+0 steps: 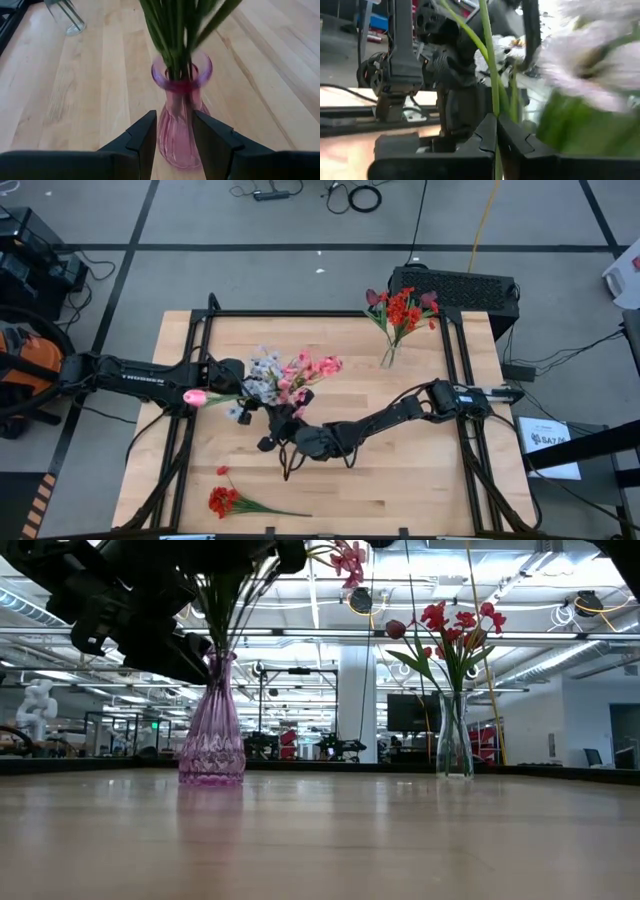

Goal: Sort flowers into vase by color
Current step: Put the pink flower into the purple vase

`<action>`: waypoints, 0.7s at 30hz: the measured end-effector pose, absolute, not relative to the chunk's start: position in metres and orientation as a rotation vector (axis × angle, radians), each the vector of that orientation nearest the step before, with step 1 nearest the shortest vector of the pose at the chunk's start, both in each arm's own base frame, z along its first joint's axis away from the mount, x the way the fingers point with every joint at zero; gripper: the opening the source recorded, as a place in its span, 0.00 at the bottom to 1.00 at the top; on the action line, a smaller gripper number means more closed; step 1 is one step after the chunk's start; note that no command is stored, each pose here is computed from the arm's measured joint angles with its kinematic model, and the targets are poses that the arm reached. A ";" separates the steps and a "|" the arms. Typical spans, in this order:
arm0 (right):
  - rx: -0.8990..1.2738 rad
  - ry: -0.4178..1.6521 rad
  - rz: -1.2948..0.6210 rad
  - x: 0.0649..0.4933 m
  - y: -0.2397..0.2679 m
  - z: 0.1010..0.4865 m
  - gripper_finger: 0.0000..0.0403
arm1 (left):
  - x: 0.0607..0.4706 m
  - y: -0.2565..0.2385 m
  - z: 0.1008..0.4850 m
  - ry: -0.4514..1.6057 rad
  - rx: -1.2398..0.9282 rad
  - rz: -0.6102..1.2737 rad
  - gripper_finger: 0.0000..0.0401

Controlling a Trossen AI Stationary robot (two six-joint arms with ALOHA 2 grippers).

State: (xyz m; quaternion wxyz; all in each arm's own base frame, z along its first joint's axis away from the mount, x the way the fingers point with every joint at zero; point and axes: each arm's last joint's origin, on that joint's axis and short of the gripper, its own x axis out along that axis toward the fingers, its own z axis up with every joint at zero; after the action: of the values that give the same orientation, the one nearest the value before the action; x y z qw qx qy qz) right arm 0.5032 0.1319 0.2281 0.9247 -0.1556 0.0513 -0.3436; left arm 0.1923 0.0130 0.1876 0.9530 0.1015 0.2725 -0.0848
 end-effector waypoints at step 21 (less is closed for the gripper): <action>-0.259 0.021 -0.635 0.501 0.141 0.238 0.00 | 0.192 0.013 0.188 0.554 0.206 -0.171 0.33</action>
State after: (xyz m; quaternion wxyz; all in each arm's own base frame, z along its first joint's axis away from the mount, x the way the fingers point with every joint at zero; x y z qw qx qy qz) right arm 0.5006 0.1413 0.2383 0.9417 -0.1271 0.0103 -0.3113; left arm 0.1923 0.0131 0.1877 0.9530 0.1014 0.2727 -0.0841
